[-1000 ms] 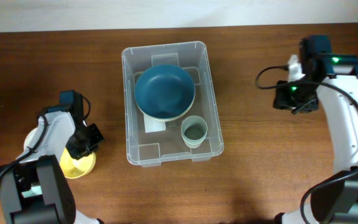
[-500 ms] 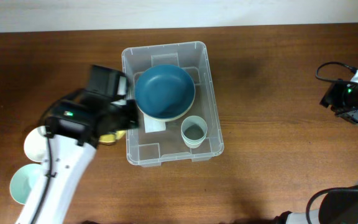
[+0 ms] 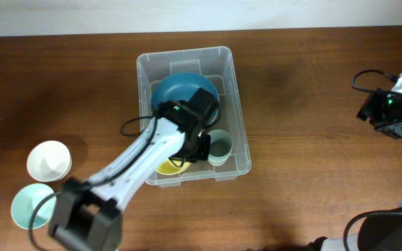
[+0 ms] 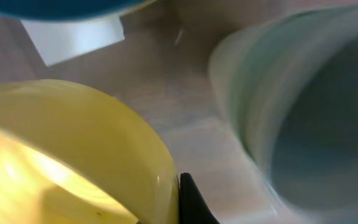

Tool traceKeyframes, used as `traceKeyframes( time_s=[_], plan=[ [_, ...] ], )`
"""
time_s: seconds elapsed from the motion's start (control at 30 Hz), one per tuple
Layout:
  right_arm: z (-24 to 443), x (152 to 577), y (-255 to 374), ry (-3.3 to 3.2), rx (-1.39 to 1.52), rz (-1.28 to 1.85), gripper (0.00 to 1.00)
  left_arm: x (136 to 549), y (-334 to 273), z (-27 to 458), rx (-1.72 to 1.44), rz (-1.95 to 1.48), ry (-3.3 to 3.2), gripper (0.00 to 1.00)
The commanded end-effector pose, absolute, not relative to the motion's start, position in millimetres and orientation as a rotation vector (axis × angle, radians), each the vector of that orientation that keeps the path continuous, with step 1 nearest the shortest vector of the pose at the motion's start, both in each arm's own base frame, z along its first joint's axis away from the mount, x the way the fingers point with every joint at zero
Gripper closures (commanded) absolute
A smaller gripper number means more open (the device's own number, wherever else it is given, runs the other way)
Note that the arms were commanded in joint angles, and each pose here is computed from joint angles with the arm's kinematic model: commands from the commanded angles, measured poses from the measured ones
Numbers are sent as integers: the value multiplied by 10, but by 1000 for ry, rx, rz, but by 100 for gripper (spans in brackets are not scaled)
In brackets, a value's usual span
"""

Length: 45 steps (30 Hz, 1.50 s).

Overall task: Pack container
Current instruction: 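Carry the yellow bowl into the container's lower left and release, then grasp the cream bowl with the left gripper and lift it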

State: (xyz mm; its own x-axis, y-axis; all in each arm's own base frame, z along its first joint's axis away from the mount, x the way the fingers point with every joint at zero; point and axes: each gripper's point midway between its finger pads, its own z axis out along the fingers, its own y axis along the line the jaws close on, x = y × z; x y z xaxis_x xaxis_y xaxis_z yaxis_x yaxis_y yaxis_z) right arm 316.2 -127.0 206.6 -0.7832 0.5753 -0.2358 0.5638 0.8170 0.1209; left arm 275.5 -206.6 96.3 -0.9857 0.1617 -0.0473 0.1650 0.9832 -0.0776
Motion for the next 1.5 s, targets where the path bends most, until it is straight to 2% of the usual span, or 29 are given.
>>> traceKeyframes(
  time_s=[0.0, 0.03, 0.1, 0.13, 0.23, 0.33, 0.37, 0.43, 0.5, 0.57, 0.67, 0.8, 0.87, 0.93, 1.1, 1.23, 1.3, 1.33, 1.37, 1.4, 1.43, 1.47],
  plan=[
    [2169, 3176, -1245, 2713, 862, 64, 44, 2827, -2018, 783, 117, -87, 3136, 99],
    [2170, 3177, -1245, 2713, 861, 64, 44, 2850, -2001, 751, 105, -85, 3141, 93],
    [2169, 3176, -1245, 2713, 862, 64, 44, 2858, -1988, 732, 96, -85, 3147, 63],
    [2169, 3176, -1245, 2713, 862, 64, 44, 2860, -1989, 735, 97, -85, 3146, 59],
    [2169, 3176, -1245, 2713, 862, 64, 44, 2916, -2001, 827, 130, -98, 3119, 59],
    [2169, 3174, -1244, 2715, 861, 64, 44, 3085, -1792, 1378, 61, -62, 3022, 58],
    [2169, 3175, -1244, 2714, 861, 64, 44, 3204, -1526, 1795, -16, 0, 2919, 55],
    [2169, 3174, -1244, 2715, 861, 64, 44, 3308, -1166, 2263, -134, 38, 2788, 46],
    [2169, 3174, -1244, 2715, 861, 64, 44, 3354, -740, 2656, -284, 48, 2660, 32],
    [2169, 3174, -1243, 2714, 862, 65, 44, 3337, -228, 2877, -467, 84, 2562, 29],
    [2168, 3173, -1243, 2715, 862, 65, 44, 3290, 455, 2887, -664, 125, 2532, 28],
    [2168, 3171, -1241, 2716, 862, 66, 45, 3278, 1212, 2390, -932, 147, 2614, 28],
    [2168, 3171, -1241, 2716, 862, 66, 44, 3302, 1427, 2073, -1035, 148, 2667, 28],
    [2168, 3171, -1241, 2716, 862, 66, 44, 3383, 1570, 1531, -1149, 64, 2773, 28],
    [2168, 3171, -1242, 2716, 862, 65, 44, 3449, 1602, 692, -1233, 30, 2958, 28],
    [2168, 3171, -1242, 2716, 862, 65, 44, 3391, 1576, 283, -1273, 26, 3060, 31],
    [2168, 3171, -1242, 2716, 862, 65, 44, 3361, 1564, 165, -1286, 26, 3092, 41],
    [2168, 3171, -1242, 2716, 862, 65, 44, 3349, 1559, 124, -1290, 25, 3103, 60],
    [2168, 3171, -1242, 2716, 862, 65, 44, 3350, 1558, 123, -1290, 24, 3103, 71],
    [2168, 3171, -1242, 2716, 862, 65, 44, 3354, 1560, 120, -1290, 25, 3101, 89],
    [2168, 3171, -1242, 2716, 862, 65, 44, 3369, 1561, 141, -1285, 25, 3096, 98],
    [2168, 3171, -1242, 2716, 862, 65, 44, 3391, 1561, 162, -1278, 26, 3090, 99]
  ],
)
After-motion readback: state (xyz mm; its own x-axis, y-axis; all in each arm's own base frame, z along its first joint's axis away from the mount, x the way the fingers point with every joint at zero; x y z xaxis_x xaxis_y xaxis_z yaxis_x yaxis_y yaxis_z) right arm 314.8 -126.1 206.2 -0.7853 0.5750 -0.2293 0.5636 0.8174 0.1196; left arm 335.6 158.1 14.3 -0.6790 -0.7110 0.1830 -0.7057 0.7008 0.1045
